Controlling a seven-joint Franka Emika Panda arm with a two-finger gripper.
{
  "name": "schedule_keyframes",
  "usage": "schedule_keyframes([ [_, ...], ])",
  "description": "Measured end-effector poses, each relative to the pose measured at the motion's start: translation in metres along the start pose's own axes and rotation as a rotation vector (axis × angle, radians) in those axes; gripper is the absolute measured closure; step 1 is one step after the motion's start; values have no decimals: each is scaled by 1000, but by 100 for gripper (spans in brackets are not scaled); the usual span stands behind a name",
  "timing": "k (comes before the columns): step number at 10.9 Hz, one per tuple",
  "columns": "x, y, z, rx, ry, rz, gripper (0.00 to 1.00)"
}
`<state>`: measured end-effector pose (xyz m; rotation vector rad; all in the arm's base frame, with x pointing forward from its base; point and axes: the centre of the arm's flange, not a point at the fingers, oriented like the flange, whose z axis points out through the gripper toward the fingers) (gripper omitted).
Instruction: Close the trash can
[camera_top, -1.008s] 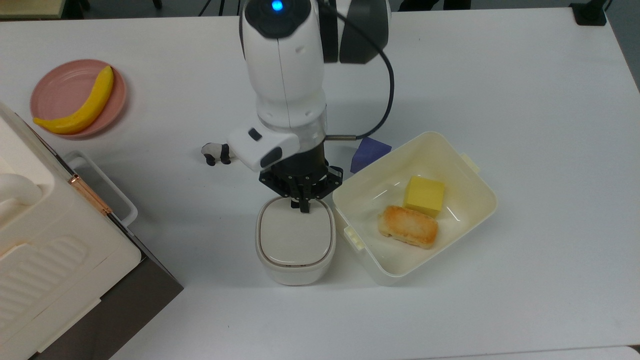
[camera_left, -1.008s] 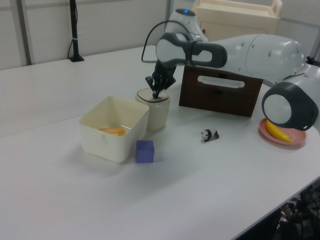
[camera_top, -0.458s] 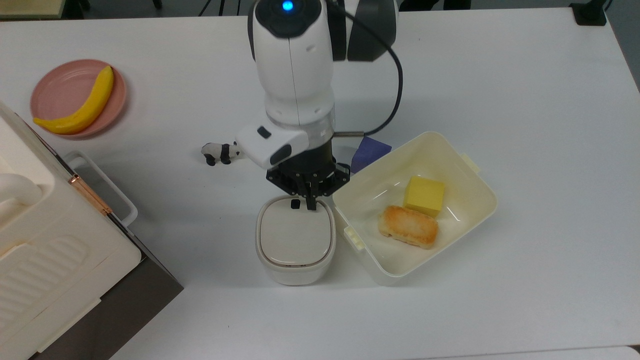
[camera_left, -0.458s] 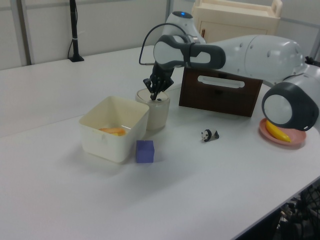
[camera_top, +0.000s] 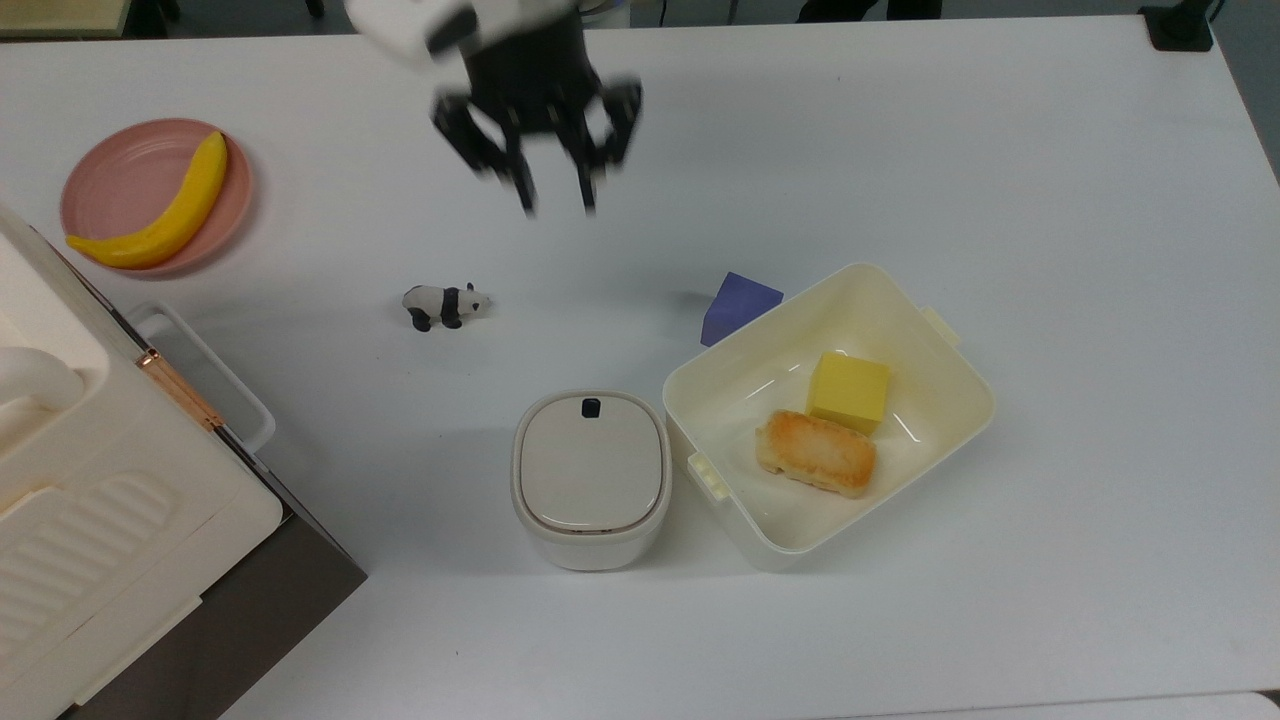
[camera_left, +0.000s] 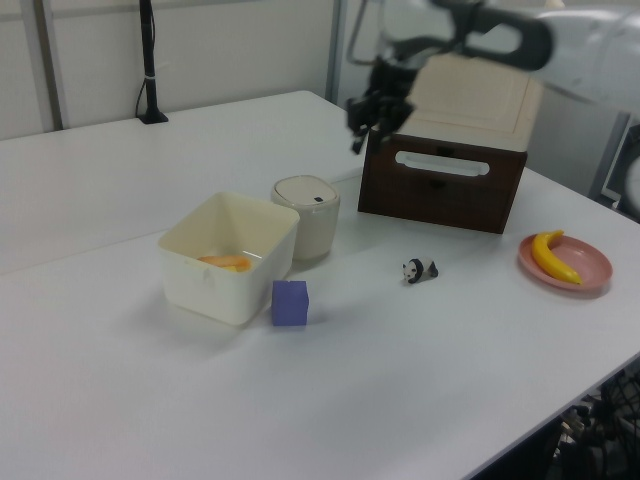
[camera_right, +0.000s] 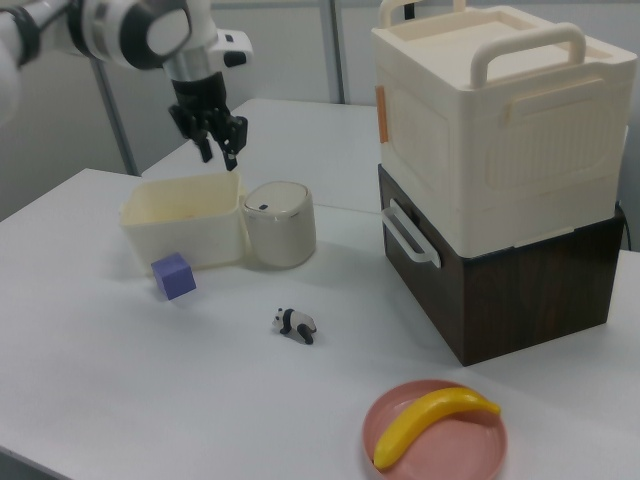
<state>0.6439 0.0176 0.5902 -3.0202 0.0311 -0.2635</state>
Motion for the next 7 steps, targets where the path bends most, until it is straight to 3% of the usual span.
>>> schedule_keyframes([
  [3, -61, 15, -33, -106, -102, -61, 7],
  [4, -71, 15, -31, -121, -119, -70, 0],
  [7, -78, 32, -21, -123, -151, -81, 0],
])
